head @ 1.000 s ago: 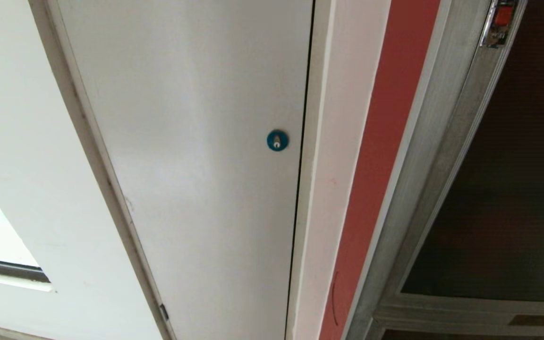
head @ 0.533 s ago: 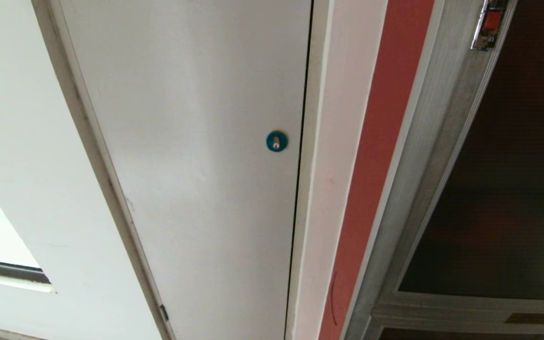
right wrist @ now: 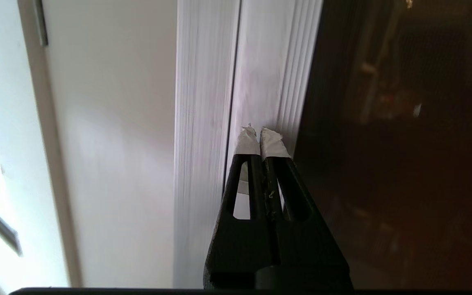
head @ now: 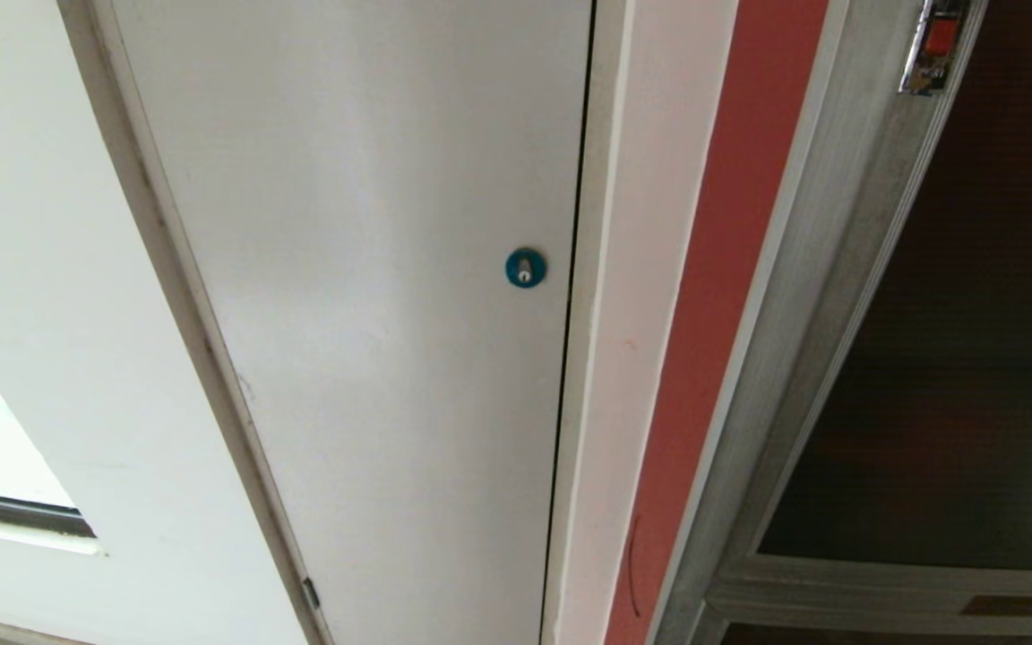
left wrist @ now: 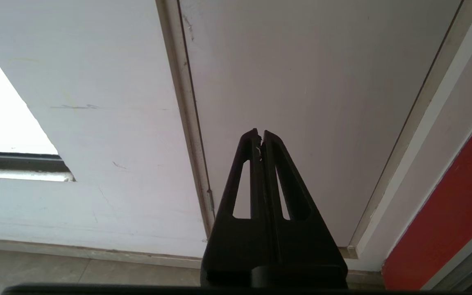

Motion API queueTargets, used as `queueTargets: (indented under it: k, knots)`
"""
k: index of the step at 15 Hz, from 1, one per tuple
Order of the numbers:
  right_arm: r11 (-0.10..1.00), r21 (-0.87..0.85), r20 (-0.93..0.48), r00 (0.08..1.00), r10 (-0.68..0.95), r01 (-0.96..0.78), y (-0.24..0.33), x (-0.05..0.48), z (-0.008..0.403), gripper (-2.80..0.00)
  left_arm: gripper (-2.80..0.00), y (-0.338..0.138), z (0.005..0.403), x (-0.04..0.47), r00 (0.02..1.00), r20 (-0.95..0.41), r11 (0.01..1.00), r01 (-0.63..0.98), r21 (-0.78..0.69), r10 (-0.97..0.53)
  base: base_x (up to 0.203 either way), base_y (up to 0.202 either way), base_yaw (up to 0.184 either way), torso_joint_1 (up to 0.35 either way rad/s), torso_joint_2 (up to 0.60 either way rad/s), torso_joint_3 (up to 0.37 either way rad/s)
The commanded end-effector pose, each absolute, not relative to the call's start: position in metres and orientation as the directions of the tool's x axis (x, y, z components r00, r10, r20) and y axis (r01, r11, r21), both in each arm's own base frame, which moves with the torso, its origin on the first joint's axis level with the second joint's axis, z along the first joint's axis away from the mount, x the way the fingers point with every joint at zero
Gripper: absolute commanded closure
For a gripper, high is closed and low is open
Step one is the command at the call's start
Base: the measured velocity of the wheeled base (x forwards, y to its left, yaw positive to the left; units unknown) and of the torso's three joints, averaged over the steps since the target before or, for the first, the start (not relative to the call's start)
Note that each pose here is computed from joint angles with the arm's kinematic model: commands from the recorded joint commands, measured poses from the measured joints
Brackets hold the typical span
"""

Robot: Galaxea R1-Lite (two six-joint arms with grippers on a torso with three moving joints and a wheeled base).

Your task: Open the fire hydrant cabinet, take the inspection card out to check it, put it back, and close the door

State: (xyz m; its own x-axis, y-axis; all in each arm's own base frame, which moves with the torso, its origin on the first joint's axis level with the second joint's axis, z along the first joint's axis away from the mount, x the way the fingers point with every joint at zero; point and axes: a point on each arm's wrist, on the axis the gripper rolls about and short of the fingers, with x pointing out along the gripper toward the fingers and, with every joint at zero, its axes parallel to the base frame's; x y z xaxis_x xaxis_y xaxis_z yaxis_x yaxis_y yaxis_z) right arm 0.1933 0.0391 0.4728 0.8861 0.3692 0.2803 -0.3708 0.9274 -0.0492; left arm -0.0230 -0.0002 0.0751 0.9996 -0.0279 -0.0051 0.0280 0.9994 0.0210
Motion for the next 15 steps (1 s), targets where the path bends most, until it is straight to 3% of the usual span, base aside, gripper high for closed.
queueTargets:
  k: [1, 8, 15]
  knots:
    - [0.918, -0.054, 0.293, 0.873, 0.390, -0.392, 0.039, 0.176, 0.476, 0.00, 0.00, 0.000, 0.075, -0.023, 1.000, -0.005, 0.999, 0.028, 0.021, -0.028, 0.000, 0.000, 0.000, 0.000, 0.00, 0.000]
    - [0.830, -0.044, 0.159, 0.817, 0.555, -0.555, 0.040, 0.130, 0.457, 0.00, 0.00, 0.000, 0.075, -0.023, 1.000, -0.005, 0.999, 0.028, 0.021, -0.028, 0.000, 0.000, 0.000, 0.000, 0.00, 0.000]
    - [0.815, 0.020, 0.111, 0.811, 0.574, -0.580, 0.042, 0.140, 0.452, 0.00, 0.00, 0.000, 0.075, -0.023, 1.000, -0.005, 0.999, 0.028, 0.021, -0.028, 0.000, 0.000, 0.000, 0.000, 0.00, 0.000]
